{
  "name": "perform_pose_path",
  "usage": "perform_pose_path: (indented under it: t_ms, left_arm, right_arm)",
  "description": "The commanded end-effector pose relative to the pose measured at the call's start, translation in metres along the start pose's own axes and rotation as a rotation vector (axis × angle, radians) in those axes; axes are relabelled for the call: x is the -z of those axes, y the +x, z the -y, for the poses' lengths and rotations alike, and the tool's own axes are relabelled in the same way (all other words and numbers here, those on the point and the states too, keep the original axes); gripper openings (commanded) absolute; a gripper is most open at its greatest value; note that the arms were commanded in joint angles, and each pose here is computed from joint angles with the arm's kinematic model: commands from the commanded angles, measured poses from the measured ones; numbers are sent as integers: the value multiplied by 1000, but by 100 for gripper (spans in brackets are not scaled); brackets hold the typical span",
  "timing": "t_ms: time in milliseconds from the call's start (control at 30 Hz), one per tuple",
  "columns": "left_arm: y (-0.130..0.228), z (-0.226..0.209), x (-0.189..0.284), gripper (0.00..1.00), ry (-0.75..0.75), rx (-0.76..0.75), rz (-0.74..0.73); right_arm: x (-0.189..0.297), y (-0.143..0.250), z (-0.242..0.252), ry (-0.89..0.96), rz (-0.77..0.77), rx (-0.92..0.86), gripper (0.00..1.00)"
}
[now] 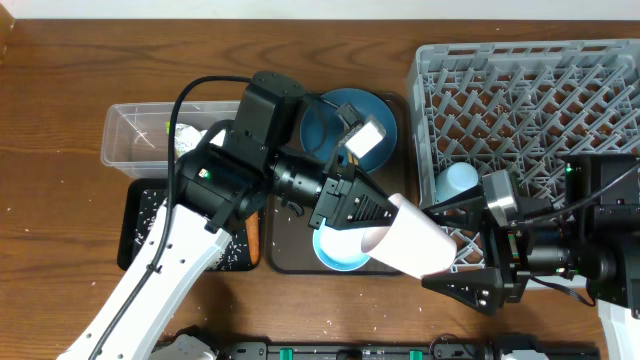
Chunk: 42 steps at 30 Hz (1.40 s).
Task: Sort waste into correct bins and load items into the dishwasher rack
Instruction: 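Advance the right gripper to the pink cup's base beside the rack, then close the right gripper on the pink cup held by the left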
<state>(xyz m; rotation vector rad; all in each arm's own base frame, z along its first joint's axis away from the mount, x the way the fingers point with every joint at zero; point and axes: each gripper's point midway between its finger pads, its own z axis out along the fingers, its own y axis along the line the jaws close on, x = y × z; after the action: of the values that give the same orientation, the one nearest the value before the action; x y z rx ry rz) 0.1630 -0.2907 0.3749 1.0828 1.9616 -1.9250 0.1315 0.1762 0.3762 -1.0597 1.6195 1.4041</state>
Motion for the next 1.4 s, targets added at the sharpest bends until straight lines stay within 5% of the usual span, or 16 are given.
perform_pose_path:
  t_ms: [0, 667, 1033, 1367]
  left_arm:
    - [-1, 1, 0, 9, -1, -32, 1]
    - [-1, 1, 0, 9, -1, -32, 1]
    - [-1, 1, 0, 9, -1, -31, 1]
    - [3, -2, 0, 12, -10, -19, -6]
  right_arm:
    - [-1, -4, -1, -26, 14, 12, 88]
    - [-13, -4, -7, -120, -2, 22, 87]
    - [-14, -3, -3, -108, -10, 39, 66]
    - [-14, -4, -1, -104, -10, 57, 63]
